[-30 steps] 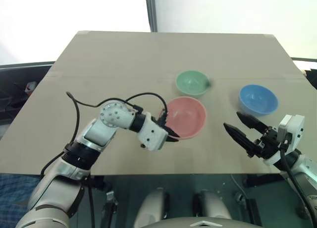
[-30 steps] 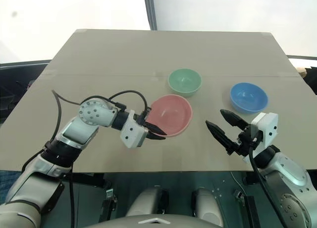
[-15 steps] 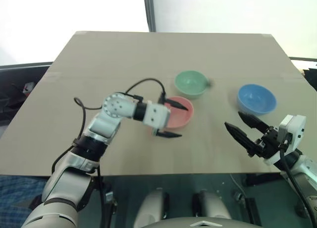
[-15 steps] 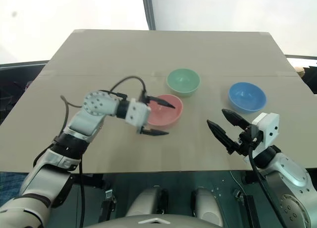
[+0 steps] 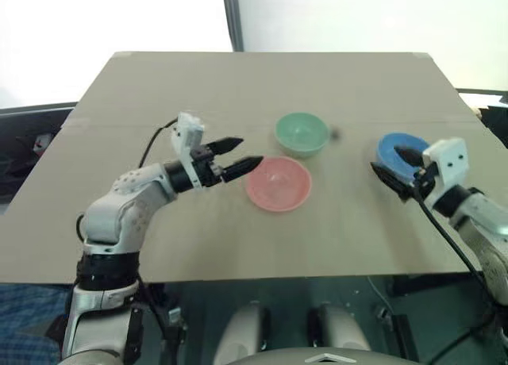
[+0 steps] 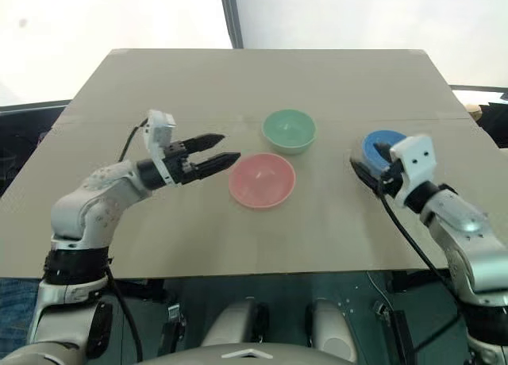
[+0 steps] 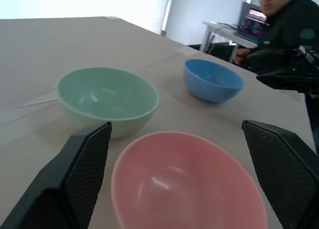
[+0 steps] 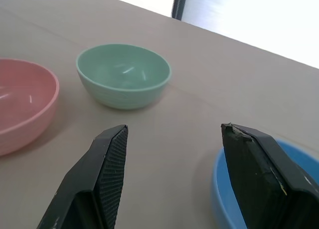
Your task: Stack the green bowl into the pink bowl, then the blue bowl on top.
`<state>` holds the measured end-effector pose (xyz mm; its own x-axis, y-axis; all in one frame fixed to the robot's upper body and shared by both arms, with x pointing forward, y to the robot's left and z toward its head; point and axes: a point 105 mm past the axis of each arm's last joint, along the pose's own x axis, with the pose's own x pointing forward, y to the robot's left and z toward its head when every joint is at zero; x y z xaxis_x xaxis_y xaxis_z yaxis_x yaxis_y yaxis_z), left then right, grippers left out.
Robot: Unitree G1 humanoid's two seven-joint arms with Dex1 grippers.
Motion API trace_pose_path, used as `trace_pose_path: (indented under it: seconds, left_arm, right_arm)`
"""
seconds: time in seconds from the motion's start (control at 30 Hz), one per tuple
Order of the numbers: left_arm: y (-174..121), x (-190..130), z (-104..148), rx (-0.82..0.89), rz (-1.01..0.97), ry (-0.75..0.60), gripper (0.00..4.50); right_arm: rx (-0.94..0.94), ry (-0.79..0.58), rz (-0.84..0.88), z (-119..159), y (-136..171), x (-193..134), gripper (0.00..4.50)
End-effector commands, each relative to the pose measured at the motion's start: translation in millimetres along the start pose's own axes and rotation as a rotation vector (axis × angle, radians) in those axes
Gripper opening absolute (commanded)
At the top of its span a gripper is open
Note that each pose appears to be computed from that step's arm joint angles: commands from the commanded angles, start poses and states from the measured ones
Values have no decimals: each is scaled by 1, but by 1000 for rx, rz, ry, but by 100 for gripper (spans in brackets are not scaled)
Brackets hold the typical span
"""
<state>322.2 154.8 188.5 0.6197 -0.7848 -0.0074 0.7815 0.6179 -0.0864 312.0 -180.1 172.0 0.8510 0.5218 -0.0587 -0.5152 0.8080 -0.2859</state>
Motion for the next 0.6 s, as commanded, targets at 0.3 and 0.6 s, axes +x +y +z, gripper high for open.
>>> trace_pose_path:
  seconds: [0.3, 0.6]
  left_arm:
    - [-17, -31, 10, 69, 34, 37, 444]
    - [-19, -38, 4, 106, 48, 75, 444]
  right_arm:
    - [-469, 122, 311, 14, 11, 81, 314]
    - [-559, 211, 409, 14, 20, 121, 314]
